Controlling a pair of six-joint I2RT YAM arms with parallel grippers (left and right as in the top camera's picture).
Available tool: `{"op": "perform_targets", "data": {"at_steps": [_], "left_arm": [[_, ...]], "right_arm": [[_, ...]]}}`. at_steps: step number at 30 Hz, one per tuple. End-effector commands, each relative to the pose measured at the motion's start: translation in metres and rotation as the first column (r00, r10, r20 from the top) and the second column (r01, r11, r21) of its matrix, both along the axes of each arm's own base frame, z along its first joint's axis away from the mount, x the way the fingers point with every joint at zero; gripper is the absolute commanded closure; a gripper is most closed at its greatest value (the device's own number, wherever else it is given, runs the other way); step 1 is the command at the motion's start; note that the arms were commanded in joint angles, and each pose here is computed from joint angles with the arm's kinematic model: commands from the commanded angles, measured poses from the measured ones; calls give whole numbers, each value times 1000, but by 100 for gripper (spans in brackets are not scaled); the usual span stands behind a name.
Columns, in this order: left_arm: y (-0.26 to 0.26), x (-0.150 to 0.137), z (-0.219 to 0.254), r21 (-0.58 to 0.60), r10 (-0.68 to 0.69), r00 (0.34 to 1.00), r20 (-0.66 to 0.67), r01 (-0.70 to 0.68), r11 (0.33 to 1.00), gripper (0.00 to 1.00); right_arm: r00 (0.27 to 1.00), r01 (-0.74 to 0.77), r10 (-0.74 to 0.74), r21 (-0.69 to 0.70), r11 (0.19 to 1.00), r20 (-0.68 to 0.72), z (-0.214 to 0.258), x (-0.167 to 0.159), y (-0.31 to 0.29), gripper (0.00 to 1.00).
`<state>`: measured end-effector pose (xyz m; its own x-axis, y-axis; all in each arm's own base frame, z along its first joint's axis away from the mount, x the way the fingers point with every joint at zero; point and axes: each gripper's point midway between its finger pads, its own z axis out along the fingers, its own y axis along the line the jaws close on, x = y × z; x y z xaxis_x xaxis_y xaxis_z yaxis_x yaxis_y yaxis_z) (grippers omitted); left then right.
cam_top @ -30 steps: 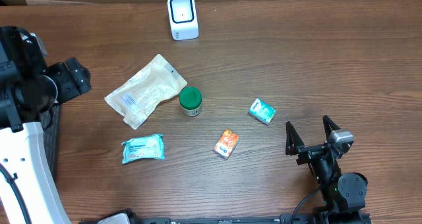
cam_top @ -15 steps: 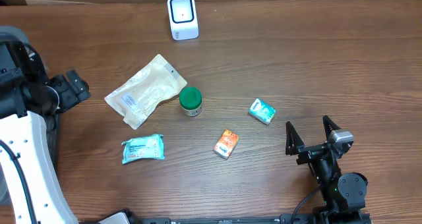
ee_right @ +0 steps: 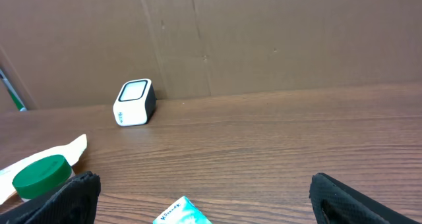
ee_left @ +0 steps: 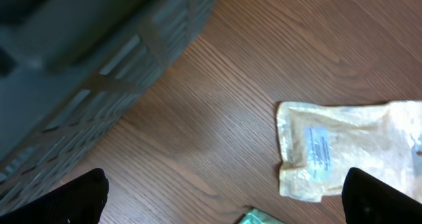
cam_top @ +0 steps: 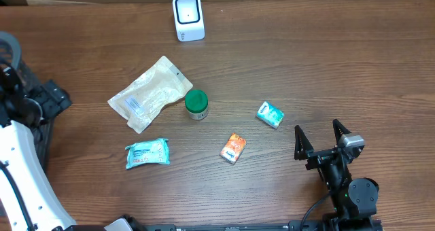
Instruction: Scan the item barcode
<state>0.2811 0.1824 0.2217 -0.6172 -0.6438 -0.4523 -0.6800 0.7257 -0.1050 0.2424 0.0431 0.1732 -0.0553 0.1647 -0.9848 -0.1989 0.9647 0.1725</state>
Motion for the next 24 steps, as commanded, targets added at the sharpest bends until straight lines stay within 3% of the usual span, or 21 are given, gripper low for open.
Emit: {"op": "perform_targets", "data": {"at_steps": [1, 6, 12, 24], "left_arm": [[12, -8, -4, 12, 26, 1000, -17, -26, 1000, 3], [5, -2, -4, -8, -26, 1000, 0, 26, 1000, 4], [-37, 30, 7, -43, -351, 926, 139, 360, 932, 5], [-14, 54, -14, 30, -400, 912, 89, 399, 916, 7]], "right_arm": [[1000, 0, 0, 3, 1000, 4, -2, 0, 0, 0], [1000, 0, 0, 3, 1000, 4, -2, 0, 0, 0], [1000, 0, 0, 3, 1000, 4, -2, 0, 0, 0], [1000, 0, 0, 3, 1000, 4, -2, 0, 0, 0]]}}
